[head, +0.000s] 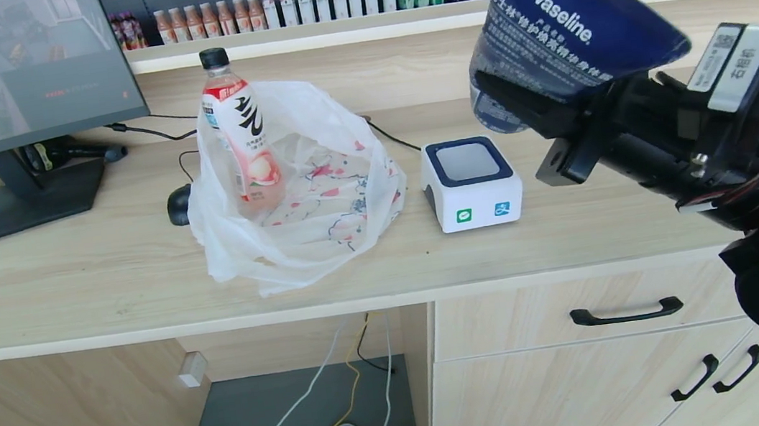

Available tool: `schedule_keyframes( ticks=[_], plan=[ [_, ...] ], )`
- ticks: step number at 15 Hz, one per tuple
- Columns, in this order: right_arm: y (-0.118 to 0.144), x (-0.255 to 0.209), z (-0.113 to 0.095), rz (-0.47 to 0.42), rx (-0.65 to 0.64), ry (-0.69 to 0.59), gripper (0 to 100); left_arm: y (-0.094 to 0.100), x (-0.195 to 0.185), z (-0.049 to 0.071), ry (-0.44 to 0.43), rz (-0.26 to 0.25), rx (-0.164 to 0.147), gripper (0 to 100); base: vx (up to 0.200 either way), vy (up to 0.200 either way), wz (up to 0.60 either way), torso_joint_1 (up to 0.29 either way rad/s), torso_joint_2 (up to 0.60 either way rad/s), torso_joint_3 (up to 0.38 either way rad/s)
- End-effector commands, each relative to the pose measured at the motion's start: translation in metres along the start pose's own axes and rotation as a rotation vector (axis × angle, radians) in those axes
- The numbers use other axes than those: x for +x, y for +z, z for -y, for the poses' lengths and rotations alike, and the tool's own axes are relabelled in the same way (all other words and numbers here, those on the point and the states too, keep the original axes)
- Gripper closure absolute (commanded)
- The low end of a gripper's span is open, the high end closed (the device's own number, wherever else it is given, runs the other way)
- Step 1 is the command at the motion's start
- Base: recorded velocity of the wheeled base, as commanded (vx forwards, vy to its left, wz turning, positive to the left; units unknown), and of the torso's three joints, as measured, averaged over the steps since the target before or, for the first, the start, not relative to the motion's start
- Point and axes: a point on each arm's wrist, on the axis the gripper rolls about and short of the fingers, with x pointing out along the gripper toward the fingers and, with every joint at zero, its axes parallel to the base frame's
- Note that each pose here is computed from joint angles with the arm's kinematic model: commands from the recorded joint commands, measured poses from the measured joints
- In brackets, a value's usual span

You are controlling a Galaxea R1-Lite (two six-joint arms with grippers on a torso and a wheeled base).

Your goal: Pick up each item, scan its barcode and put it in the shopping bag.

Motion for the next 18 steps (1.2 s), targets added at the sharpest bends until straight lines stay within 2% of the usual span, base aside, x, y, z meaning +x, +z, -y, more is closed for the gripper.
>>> schedule_keyframes(
  ticks=[1, 4, 6, 8, 10, 12, 18],
  plan=[
    [0.008, -0.004, 0.009, -0.004, 0.013, -0.044, 100, 0.000, 0.000, 0.000, -0.001, 0.000, 0.000, 0, 0.000, 0.000, 0.00, 0.000, 0.00, 0.000],
    [0.009, -0.004, 0.013, -0.047, 0.164, -0.154, 100, 0.000, 0.000, 0.000, 0.001, 0.000, 0.000, 0, 0.000, 0.000, 0.00, 0.000, 0.00, 0.000],
    [0.007, -0.010, 0.007, -0.099, 0.241, -0.207, 100, 0.000, 0.000, 0.000, 0.001, 0.000, 0.000, 0, 0.000, 0.000, 0.00, 0.000, 0.00, 0.000],
    [0.004, -0.028, -0.010, -0.245, 0.364, -0.319, 100, 0.000, 0.000, 0.000, -0.001, 0.001, 0.000, 0, 0.000, 0.000, 0.00, 0.000, 0.00, 0.000],
    [0.005, -0.043, -0.023, -0.345, 0.447, -0.393, 100, 0.000, 0.000, 0.000, 0.001, 0.001, 0.000, 0, 0.000, 0.000, 0.00, 0.000, 0.00, 0.000],
    [0.004, -0.045, -0.023, -0.367, 0.479, -0.449, 100, 0.000, 0.000, 0.000, 0.001, 0.000, 0.000, 0, 0.000, 0.000, 0.00, 0.000, 0.00, 0.000],
    [0.006, -0.053, -0.028, -0.408, 0.542, -0.503, 100, 0.000, 0.000, 0.000, 0.001, 0.001, -0.002, 0, 0.000, 0.000, 0.00, 0.000, 0.00, 0.000]
  ],
)
